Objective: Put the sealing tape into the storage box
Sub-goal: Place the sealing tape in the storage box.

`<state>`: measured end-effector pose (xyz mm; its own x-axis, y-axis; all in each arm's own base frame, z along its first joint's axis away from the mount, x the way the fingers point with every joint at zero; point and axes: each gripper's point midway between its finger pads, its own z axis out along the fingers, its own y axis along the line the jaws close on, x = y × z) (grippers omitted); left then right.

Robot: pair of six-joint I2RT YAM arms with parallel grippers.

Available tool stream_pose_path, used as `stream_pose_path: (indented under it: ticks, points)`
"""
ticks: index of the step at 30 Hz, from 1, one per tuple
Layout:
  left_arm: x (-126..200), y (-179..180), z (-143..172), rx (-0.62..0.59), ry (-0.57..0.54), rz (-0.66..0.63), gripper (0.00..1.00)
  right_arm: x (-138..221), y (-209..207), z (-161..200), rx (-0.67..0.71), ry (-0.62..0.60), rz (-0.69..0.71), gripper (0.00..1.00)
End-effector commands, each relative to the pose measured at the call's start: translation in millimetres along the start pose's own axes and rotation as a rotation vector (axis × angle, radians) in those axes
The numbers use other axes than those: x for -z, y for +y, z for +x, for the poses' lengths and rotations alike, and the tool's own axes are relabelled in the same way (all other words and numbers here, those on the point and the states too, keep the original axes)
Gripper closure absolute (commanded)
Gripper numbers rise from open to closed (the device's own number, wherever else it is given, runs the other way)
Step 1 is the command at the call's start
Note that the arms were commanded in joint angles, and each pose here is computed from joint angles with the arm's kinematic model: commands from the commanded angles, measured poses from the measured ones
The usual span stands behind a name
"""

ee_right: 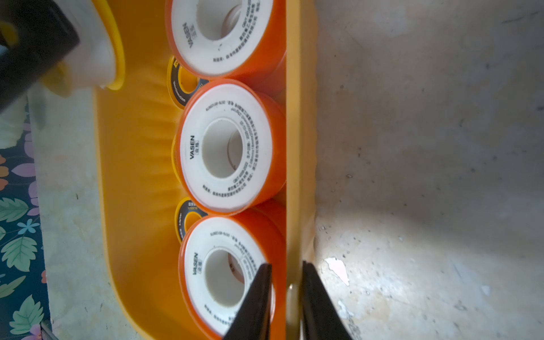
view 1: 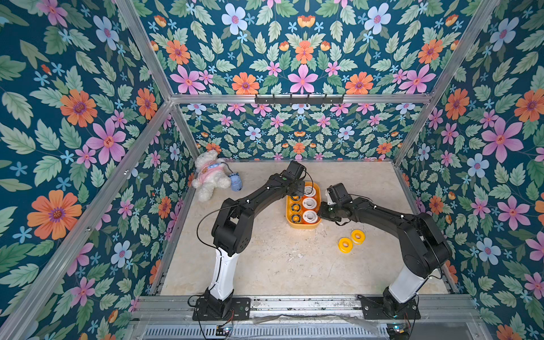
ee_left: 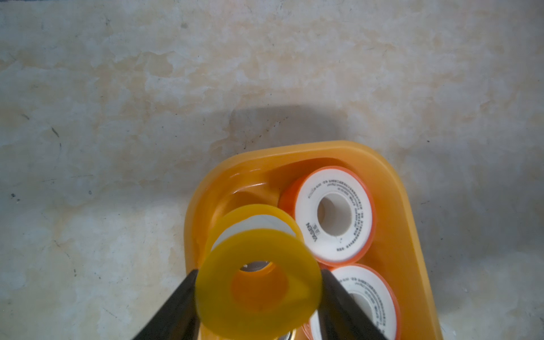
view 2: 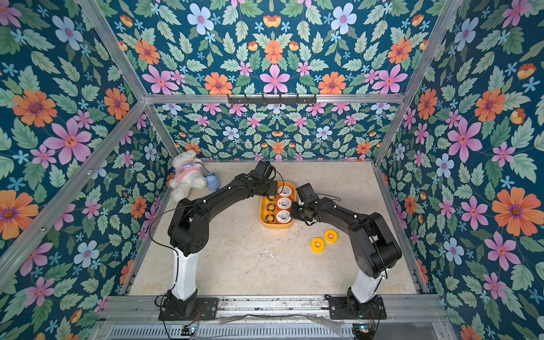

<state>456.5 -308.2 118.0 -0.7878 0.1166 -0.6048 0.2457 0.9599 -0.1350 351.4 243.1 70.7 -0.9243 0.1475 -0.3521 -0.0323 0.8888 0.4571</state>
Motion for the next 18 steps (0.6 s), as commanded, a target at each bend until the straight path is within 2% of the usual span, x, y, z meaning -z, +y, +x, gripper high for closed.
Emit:
stream_pose_path:
  ticks: [1,18]
  points:
    - [-1.5,2.5,0.0,-0.014,0.003,-0.015,0.37,0.8,0.7,-3.6,0.013,-0.014,0.006,0.76]
    - [-25.4,5.7,13.7,-0.023,0.059,-0.043,0.38,2.0,-0.2,-3.3,0.017,-0.013,0.012,0.74]
